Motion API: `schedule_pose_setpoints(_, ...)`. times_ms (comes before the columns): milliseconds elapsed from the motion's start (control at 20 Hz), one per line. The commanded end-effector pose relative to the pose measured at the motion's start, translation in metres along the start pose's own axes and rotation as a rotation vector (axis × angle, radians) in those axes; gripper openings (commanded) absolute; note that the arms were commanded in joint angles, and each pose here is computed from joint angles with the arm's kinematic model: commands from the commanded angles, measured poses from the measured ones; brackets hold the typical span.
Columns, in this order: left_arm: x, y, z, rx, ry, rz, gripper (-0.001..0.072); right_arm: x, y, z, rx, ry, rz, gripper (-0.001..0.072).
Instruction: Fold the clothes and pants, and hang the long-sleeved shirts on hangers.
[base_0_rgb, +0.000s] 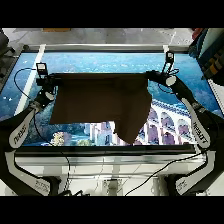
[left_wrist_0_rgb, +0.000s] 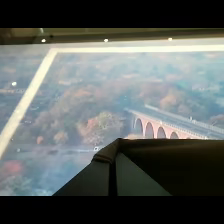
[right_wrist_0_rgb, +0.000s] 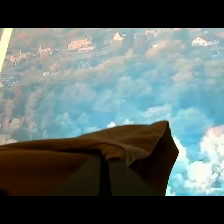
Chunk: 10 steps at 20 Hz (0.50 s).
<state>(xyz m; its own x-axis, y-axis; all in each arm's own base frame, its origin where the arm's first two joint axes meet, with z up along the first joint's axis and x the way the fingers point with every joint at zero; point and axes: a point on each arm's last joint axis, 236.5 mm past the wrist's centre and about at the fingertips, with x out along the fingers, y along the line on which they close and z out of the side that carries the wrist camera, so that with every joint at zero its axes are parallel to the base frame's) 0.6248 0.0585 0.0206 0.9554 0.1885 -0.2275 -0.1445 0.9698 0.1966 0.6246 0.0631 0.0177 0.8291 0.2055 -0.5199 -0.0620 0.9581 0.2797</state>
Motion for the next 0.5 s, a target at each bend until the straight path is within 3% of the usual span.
schedule_pose_setpoints(0,0.006,-0.008,-0.019,0.034,0.028,-0.018,0.0014,0.012,0.005,-0.022,0.004,0.045,0.009,0.0010)
schedule_pose_setpoints(450,-0.033,-0.023,-0.057,0.002,0.359,-0.239,0.0011,0.006,0.009,-0.076,-0.050,0.271,0.053,0.0009)
